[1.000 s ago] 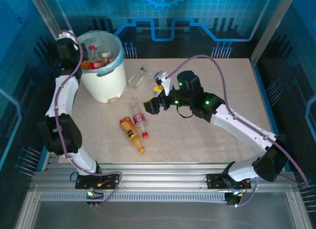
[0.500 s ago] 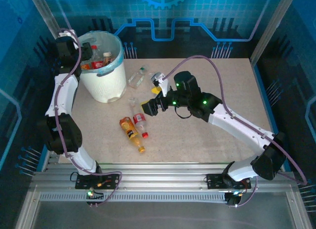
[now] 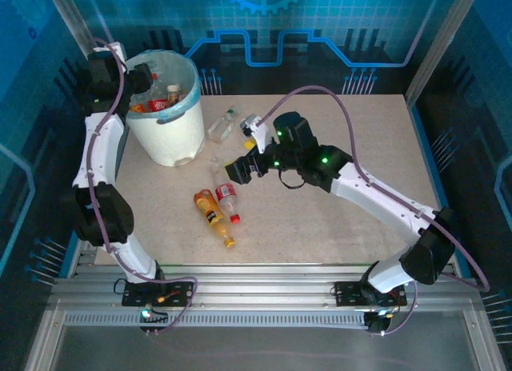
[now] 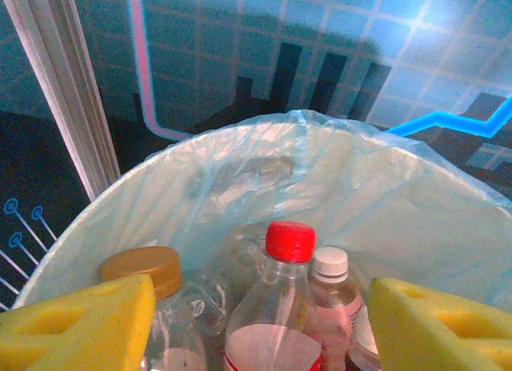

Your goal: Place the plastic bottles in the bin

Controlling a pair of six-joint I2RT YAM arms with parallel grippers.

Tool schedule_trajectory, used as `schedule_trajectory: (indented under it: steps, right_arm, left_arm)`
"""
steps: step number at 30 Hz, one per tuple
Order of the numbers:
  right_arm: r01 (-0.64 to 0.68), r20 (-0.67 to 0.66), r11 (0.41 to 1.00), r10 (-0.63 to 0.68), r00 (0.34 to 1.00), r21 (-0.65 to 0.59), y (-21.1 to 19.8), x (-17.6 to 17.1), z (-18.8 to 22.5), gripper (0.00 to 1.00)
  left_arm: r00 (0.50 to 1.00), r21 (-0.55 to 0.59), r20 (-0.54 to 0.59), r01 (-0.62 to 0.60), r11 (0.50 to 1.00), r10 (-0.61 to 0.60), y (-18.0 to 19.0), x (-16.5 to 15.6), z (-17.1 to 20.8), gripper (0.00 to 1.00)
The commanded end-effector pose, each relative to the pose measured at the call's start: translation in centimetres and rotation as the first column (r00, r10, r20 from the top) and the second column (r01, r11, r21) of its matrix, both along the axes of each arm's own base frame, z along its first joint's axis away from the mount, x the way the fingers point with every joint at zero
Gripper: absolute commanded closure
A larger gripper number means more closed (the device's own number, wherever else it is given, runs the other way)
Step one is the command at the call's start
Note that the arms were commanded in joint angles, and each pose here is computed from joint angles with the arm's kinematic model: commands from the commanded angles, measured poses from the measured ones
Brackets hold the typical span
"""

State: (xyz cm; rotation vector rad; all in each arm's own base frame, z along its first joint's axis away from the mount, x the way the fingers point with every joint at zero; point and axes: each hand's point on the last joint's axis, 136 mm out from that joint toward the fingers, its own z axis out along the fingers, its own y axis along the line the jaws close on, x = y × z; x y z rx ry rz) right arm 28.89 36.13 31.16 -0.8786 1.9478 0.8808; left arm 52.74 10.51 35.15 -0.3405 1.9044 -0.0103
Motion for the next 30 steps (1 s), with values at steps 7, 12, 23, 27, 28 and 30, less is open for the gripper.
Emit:
schedule_trajectory:
  steps: [7, 12, 23, 27, 28, 30]
  right_arm:
    - [0.25, -0.167, 0.938, -0.293, 0.941, -0.239, -2.8, 7.0, -6.7, 0.0]
    - [0.317, -0.244, 0.909, -0.384, 0.891, -0.27, -3.8, 12.2, -10.0, 0.0]
    - [0.409, -0.273, 0.815, -0.538, 0.797, -0.412, -2.8, 22.2, -18.7, 0.0]
    - [0.389, -0.28, 0.832, -0.513, 0.811, -0.396, -1.3, 23.7, -20.8, 0.0]
    - [0.375, -0.28, 0.842, -0.495, 0.822, -0.388, -0.8, 23.8, -21.2, 0.0]
    - [0.354, -0.269, 0.856, -0.467, 0.843, -0.378, -0.2, 24.1, -21.8, 0.0]
  left_arm:
    - [0.979, 0.022, 0.125, 0.157, 0.987, -0.159, -8.5, -4.0, 6.2, 0.29]
    - [0.943, 0.076, 0.132, 0.297, 0.952, -0.305, -14.9, -7.0, 5.7, 0.28]
    - [0.822, 0.078, 0.112, 0.553, 0.83, -0.558, -23.6, -12.6, 3.5, 0.27]
    - [0.78, 0.043, 0.058, 0.622, 0.782, -0.623, -25.1, -14.1, 2.3, 0.27]
    - [0.764, 0.039, 0.045, 0.642, 0.766, -0.643, -25.4, -14.5, 2.1, 0.27]
    - [0.749, 0.033, 0.025, 0.661, 0.75, -0.662, -25.8, -15.1, 1.6, 0.27]
